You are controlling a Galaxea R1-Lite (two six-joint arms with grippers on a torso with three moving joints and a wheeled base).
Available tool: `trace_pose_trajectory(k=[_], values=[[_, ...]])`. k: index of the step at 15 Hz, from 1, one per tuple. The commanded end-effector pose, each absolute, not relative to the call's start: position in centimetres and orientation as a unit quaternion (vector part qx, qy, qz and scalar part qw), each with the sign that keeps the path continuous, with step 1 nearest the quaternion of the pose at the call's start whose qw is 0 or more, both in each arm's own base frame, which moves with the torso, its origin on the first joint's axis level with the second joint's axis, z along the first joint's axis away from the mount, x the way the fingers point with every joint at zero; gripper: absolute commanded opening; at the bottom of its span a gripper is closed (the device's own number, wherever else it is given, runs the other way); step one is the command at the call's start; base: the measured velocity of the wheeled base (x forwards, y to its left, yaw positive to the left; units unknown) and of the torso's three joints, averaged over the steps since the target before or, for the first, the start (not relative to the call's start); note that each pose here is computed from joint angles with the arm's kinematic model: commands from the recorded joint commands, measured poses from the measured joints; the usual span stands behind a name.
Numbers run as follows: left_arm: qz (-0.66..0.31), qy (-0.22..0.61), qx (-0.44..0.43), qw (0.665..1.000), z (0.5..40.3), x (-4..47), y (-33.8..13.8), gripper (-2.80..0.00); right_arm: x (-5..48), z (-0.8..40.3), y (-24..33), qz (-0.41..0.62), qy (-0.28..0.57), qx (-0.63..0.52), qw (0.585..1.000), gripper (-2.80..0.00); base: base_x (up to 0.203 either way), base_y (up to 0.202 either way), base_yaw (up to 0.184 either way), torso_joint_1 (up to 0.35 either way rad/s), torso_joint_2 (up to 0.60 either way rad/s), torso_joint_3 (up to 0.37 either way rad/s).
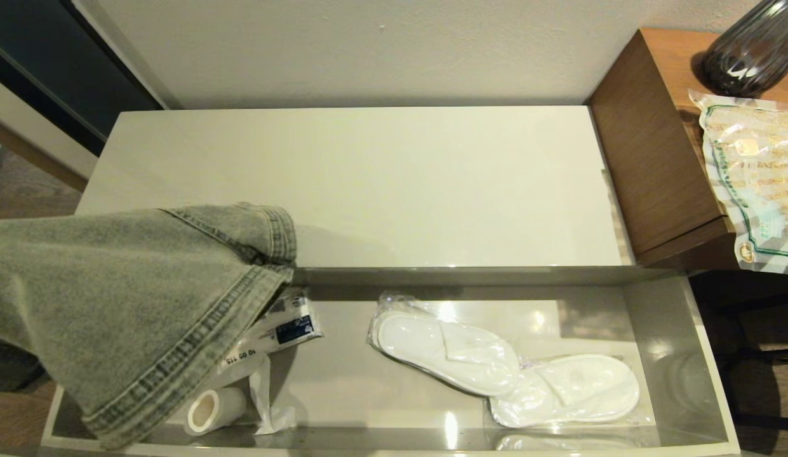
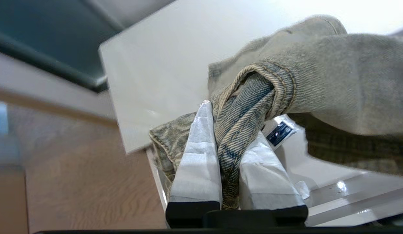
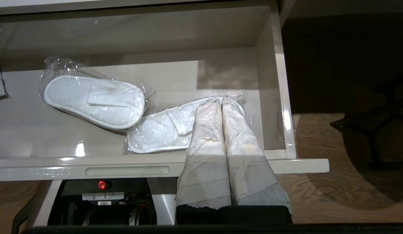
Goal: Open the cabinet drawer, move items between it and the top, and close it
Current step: Put the shorts in the drawer
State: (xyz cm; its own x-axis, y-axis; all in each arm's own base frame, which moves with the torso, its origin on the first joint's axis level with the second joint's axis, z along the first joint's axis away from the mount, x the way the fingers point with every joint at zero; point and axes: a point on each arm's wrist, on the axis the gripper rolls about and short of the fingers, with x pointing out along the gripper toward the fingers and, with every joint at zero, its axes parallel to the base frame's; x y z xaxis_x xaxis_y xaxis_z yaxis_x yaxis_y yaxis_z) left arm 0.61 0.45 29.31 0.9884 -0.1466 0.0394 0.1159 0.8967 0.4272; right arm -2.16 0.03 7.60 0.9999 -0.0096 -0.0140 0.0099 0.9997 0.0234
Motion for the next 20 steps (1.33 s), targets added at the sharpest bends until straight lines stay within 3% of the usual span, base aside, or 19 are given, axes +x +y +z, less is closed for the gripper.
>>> trace_pose_trajectory(k=[1, 7, 14, 18, 20], values=[[-0.086, -0.048, 0.241, 0.965, 29.4, 0.5, 0.4, -2.8, -2.1, 7.6, 0.0, -0.005, 0.008, 0.012, 1.0, -2.8, 0.0, 0.0, 0.0, 0.0, 0.0, 0.0], [-0.089, -0.093, 0.324, 0.937, 29.7, -1.1, 1.0, -2.8, -2.1, 7.6, 0.0, -0.005, 0.008, 0.012, 1.0, -2.8, 0.0, 0.0, 0.0, 0.0, 0.0, 0.0], [-0.058, -0.113, 0.346, 0.93, 28.9, -3.4, 1.8, -2.8, -2.1, 7.6, 0.0, -0.005, 0.008, 0.012, 1.0, -2.8, 0.0, 0.0, 0.0, 0.0, 0.0, 0.0], [-0.056, -0.105, 0.359, 0.926, 28.0, -4.3, 1.4, -2.8, -2.1, 7.6, 0.0, -0.005, 0.008, 0.012, 1.0, -2.8, 0.0, 0.0, 0.0, 0.0, 0.0, 0.0], [-0.068, -0.064, 0.369, 0.925, 25.7, -4.2, 0.9, -2.8, -2.1, 7.6, 0.0, -0.005, 0.008, 0.012, 1.0, -2.8, 0.0, 0.0, 0.0, 0.0, 0.0, 0.0]])
